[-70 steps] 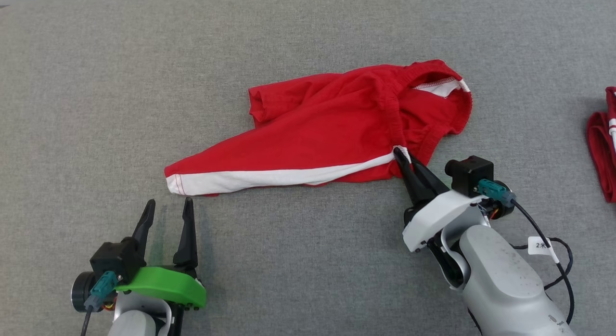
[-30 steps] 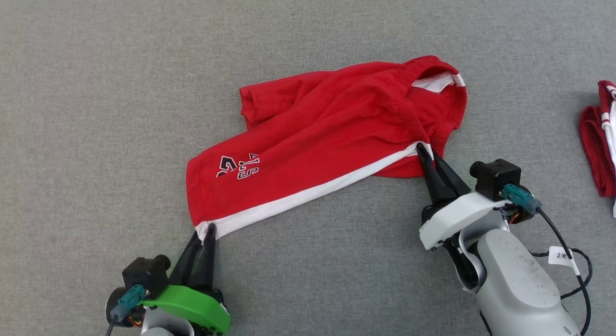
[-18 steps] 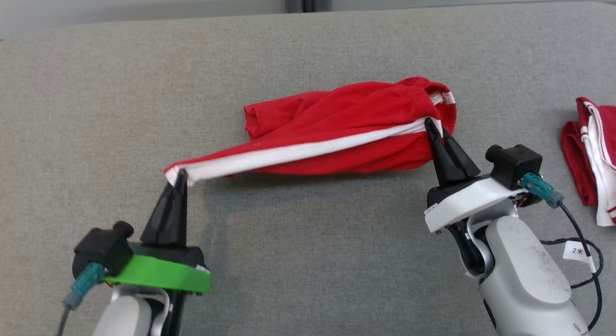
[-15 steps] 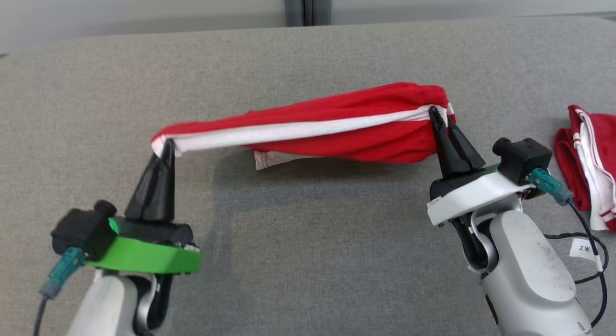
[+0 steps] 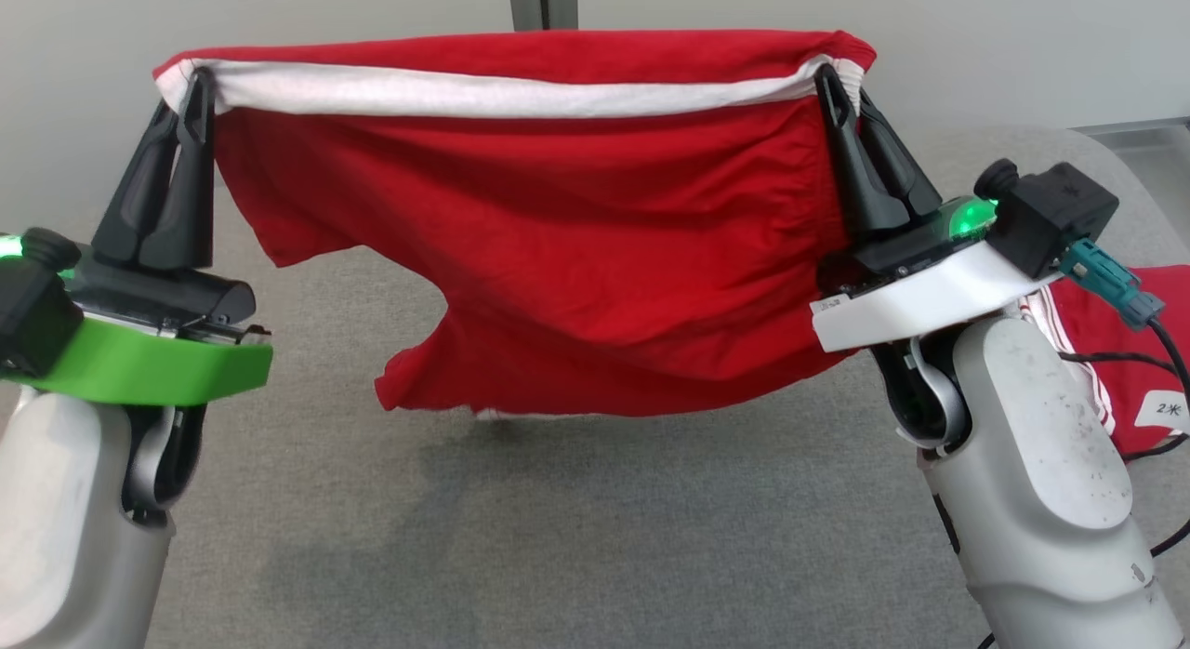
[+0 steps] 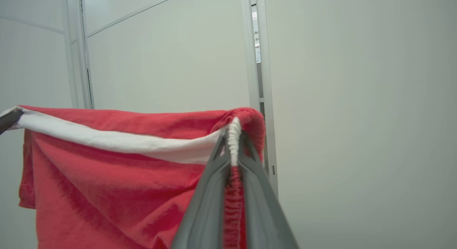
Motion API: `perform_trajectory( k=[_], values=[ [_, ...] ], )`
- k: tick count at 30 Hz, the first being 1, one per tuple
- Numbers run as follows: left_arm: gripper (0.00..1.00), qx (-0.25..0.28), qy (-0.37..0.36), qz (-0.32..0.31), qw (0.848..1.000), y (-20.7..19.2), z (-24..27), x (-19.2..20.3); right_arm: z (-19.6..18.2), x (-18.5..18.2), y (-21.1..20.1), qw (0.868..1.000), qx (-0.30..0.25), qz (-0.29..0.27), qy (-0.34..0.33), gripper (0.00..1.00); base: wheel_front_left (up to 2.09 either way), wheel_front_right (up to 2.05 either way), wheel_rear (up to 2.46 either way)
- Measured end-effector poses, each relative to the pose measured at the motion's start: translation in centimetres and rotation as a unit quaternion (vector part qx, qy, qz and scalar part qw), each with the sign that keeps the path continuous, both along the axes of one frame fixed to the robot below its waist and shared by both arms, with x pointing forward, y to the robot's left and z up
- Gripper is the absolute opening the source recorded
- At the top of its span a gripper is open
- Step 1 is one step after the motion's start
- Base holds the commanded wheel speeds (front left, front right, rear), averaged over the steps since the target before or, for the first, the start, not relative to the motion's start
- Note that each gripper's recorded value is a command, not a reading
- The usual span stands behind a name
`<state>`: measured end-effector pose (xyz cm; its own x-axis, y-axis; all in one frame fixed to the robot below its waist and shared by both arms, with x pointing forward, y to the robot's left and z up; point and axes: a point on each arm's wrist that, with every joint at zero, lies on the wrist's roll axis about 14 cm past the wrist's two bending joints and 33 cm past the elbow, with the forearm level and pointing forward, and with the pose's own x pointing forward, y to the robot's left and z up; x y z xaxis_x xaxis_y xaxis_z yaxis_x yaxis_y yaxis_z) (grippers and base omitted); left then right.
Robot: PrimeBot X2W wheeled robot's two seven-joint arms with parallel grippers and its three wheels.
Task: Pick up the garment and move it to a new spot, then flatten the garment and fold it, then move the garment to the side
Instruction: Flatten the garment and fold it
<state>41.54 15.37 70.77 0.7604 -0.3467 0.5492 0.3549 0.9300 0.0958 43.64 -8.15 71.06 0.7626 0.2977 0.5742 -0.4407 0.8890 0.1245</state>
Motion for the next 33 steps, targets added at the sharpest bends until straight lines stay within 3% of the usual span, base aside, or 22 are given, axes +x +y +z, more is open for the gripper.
perform_trajectory(
  k=[6, 12, 21, 24, 27, 33],
  values=[
    [0.0, 0.014, 0.025, -0.011, 1.0, -0.4, -0.9, 3.1, -0.1, 1.9, 0.0, 0.999, -0.032, -0.01, 0.012, 0.0, 0.0, 0.0, 0.0],
    [0.0, 0.008, 0.052, 0.0, 0.999, 0.3, -2.0, 8.8, -0.9, 7.5, -1.0, 0.998, -0.051, -0.038, 0.025, 0.0, 0.0, 0.0, 0.0],
    [0.0, -0.011, 0.025, 0.03, 0.999, 2.0, -1.2, 14.7, 1.7, 14.3, -1.4, 0.996, -0.058, -0.062, -0.022, 0.0, 0.0, 0.0, 0.0],
    [0.0, -0.029, 0.048, 0.035, 0.998, 2.3, -3.7, 15.1, -0.7, 15.1, -1.6, 0.997, -0.054, -0.063, -0.001, 0.0, 0.0, 0.0, 0.0],
    [0.0, -0.04, 0.116, 0.048, 0.991, 3.1, -9.2, 14.0, -5.9, 14.8, -0.6, 0.996, -0.059, -0.044, 0.058, 0.0, 0.0, 0.0, 0.0],
    [0.0, -0.081, 0.268, 0.081, 0.957, 4.3, -20.4, 7.7, -15.5, 10.5, 0.6, 0.981, -0.04, -0.007, 0.187, 0.0, 0.0, 0.0, 0.0]
  ],
)
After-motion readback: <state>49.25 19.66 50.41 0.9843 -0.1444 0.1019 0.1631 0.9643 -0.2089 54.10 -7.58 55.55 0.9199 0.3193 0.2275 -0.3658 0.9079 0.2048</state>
